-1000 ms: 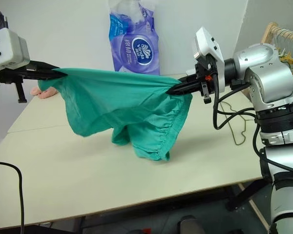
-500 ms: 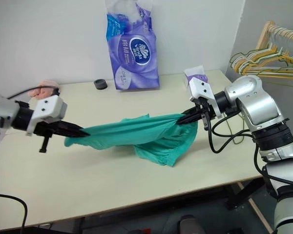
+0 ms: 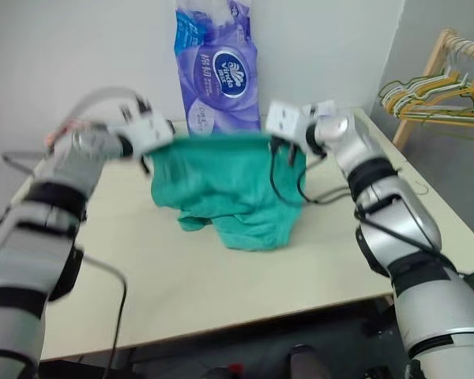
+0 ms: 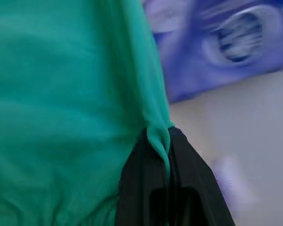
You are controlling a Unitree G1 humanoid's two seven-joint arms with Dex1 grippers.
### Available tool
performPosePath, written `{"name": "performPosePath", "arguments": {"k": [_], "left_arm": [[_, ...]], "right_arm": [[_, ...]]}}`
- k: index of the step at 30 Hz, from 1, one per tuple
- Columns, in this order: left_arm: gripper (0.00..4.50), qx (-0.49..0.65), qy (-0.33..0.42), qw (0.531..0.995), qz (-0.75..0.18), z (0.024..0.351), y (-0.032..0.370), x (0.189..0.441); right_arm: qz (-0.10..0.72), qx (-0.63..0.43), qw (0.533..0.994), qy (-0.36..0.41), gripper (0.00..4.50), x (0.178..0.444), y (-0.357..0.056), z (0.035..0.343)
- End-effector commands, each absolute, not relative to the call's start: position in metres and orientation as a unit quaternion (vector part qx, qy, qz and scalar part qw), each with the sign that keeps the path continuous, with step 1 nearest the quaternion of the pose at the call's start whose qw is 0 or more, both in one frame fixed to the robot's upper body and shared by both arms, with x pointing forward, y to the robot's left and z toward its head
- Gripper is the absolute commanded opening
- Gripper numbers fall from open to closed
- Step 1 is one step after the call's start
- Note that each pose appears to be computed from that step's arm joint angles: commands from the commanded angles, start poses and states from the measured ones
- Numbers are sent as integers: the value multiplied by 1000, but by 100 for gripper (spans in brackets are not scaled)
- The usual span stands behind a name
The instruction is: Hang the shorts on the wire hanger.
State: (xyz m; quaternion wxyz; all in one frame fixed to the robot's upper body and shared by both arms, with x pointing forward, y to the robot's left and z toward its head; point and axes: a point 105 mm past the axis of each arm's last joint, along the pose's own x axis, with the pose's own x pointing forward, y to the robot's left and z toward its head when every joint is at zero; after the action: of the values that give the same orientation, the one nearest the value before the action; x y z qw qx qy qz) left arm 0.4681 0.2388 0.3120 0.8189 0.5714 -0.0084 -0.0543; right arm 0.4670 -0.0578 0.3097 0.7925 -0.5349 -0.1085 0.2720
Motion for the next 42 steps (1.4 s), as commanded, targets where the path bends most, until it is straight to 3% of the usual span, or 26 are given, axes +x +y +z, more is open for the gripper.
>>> {"name": "performPosePath", "arguments": {"k": [1,3,4,6,10,13,17,20,27,31,36,42], "left_arm": [[1,573,-168,790,139,441,260,435],[1,614,-241,728,184,492,247,411],[1,657,-274,677,189,512,235,397],[1,705,-296,620,177,523,223,386],[1,765,-186,616,2,431,236,415],[1,749,-55,646,-134,327,269,420],[1,677,74,682,-268,228,291,380],[1,602,175,689,-364,172,290,330],[1,487,289,674,-474,134,264,256],[1,395,344,628,-576,115,233,199],[1,371,358,618,-593,109,224,182],[1,370,359,618,-594,105,223,179]], "right_arm": [[106,-550,782,-274,0,452,-72,413],[60,-543,759,-355,0,432,-69,455],[48,-543,739,-396,0,420,-68,470],[50,-541,717,-436,0,408,-68,478],[200,-550,722,-369,0,430,-64,384],[330,-543,722,-274,0,436,-62,282],[467,-519,688,-200,0,410,-56,196],[532,-500,662,-171,0,387,-53,168],[645,-474,590,-106,0,334,-55,146],[726,-461,511,5,0,288,-88,122],[737,-445,504,71,0,269,-103,112],[745,-426,503,105,0,254,-100,107]]}}
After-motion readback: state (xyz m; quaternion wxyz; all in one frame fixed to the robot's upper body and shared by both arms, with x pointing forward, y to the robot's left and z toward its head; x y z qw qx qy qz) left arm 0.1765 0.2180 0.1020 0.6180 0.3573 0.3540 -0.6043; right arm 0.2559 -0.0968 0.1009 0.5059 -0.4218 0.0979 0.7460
